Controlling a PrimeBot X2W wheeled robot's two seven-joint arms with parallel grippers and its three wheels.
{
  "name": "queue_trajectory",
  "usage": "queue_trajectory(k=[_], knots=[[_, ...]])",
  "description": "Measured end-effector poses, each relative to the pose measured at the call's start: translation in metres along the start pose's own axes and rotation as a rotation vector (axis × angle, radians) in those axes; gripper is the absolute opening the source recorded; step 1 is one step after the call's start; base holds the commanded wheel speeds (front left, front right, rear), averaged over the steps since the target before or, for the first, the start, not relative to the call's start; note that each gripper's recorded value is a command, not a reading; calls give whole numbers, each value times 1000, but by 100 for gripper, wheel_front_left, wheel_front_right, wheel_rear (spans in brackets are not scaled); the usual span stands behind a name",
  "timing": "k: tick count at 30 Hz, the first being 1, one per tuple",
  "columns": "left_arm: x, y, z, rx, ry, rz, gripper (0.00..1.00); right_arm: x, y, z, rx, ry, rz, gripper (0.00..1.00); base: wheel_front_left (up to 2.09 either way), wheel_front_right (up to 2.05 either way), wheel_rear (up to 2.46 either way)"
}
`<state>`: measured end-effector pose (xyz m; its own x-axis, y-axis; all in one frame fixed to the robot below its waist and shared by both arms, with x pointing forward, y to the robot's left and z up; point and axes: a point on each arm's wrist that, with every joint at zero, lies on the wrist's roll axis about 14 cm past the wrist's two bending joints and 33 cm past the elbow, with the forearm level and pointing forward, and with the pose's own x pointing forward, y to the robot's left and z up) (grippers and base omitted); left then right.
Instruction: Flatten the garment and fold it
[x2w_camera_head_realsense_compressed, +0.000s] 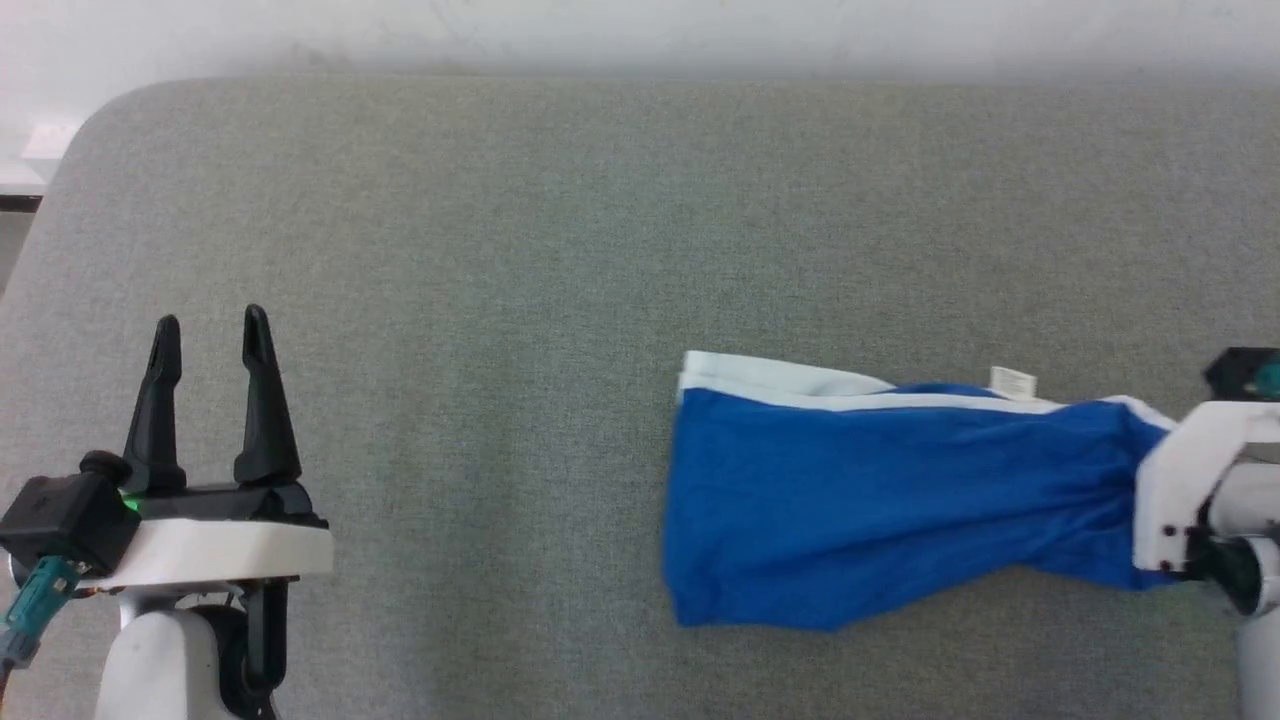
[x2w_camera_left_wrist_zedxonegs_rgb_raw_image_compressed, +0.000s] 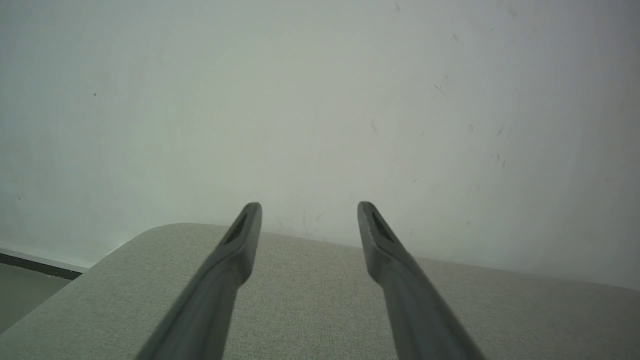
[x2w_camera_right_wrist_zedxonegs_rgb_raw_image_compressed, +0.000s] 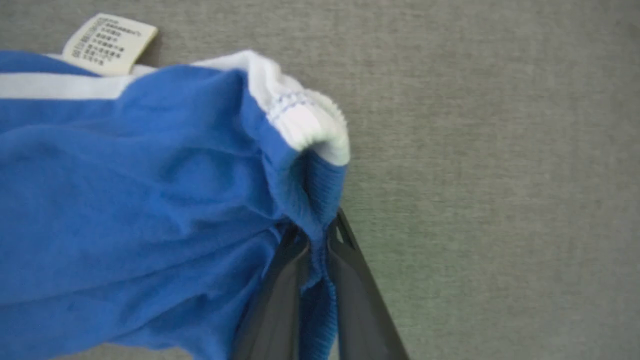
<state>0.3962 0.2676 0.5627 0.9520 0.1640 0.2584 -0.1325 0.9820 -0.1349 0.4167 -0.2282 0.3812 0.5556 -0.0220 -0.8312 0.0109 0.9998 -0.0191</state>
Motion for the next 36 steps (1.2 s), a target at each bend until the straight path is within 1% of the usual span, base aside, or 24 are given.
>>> queue_trajectory(k=[2, 5, 7, 8, 9, 12, 15, 20, 23, 31, 36], knots=[[0, -3, -2, -2, 6, -10, 100, -2, -15, -1, 7, 10, -47, 0, 0, 0, 0], [-1, -7, -6, -1, 20, -26, 100, -4, -27, 0, 19, 21, -86, 0, 0, 0, 0], [-2, -9, -7, 4, 25, -32, 100, -8, -30, 1, -11, 38, -110, 0, 0, 0, 0], [-2, -9, -7, 4, 25, -32, 100, -8, -30, 1, -11, 38, -110, 0, 0, 0, 0], [-3, -9, -7, 3, 26, -33, 100, -12, -26, 0, -42, 71, -109, 0, 0, 0, 0], [-4, -11, -4, 7, 22, -40, 100, -24, -12, 13, -108, 70, -88, 0, 0, 0, 0], [-5, -12, -2, 7, 18, -45, 100, -40, 6, 20, -164, 69, -43, 0, 0, 0, 0], [-6, -13, 0, 5, 13, -46, 100, -65, 52, 24, -239, 45, 89, 0, 0, 0, 0], [-6, -13, 0, 4, 14, -45, 100, -74, 79, 23, -278, 33, 159, 0, 0, 0, 0], [-9, -10, -4, -3, 26, -34, 100, -70, 149, 22, -328, -7, 320, 0, 0, 0, 0], [-13, -6, -7, -6, 41, -24, 100, -59, 181, 22, -401, -7, 363, 0, 0, 0, 0]])
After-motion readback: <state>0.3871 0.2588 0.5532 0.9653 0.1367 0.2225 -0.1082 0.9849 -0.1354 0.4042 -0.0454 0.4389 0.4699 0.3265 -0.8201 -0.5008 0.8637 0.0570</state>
